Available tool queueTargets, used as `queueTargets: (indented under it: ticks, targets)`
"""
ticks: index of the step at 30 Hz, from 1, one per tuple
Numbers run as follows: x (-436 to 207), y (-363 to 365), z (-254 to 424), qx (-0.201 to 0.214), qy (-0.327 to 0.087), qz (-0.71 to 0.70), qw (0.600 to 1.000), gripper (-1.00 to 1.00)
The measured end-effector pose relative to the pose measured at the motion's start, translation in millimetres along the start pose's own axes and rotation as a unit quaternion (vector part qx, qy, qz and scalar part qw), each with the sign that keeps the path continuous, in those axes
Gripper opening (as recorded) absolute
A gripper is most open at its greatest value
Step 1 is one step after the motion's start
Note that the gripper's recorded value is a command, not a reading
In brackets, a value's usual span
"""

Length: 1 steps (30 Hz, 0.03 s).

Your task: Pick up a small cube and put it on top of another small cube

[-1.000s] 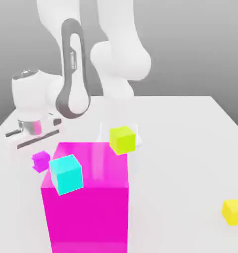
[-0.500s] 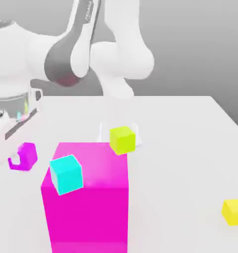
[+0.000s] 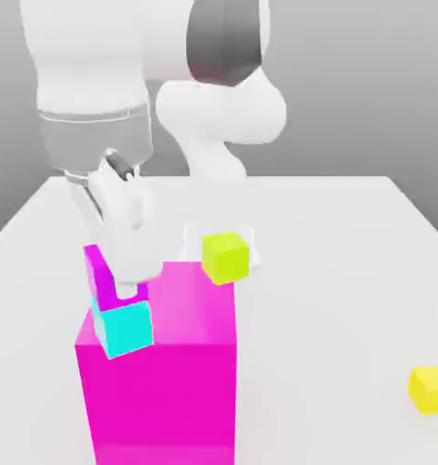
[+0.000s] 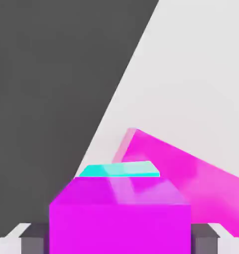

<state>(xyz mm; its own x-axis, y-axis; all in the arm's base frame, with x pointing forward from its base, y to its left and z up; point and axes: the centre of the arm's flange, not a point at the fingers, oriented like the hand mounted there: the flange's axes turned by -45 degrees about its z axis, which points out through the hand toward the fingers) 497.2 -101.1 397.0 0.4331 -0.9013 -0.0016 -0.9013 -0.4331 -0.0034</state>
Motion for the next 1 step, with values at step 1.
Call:
queueTargets:
  ticks: [1]
  targets:
    - [0.0,0.0,0.0,0.000,0.000,0.000,1.000,1.00]
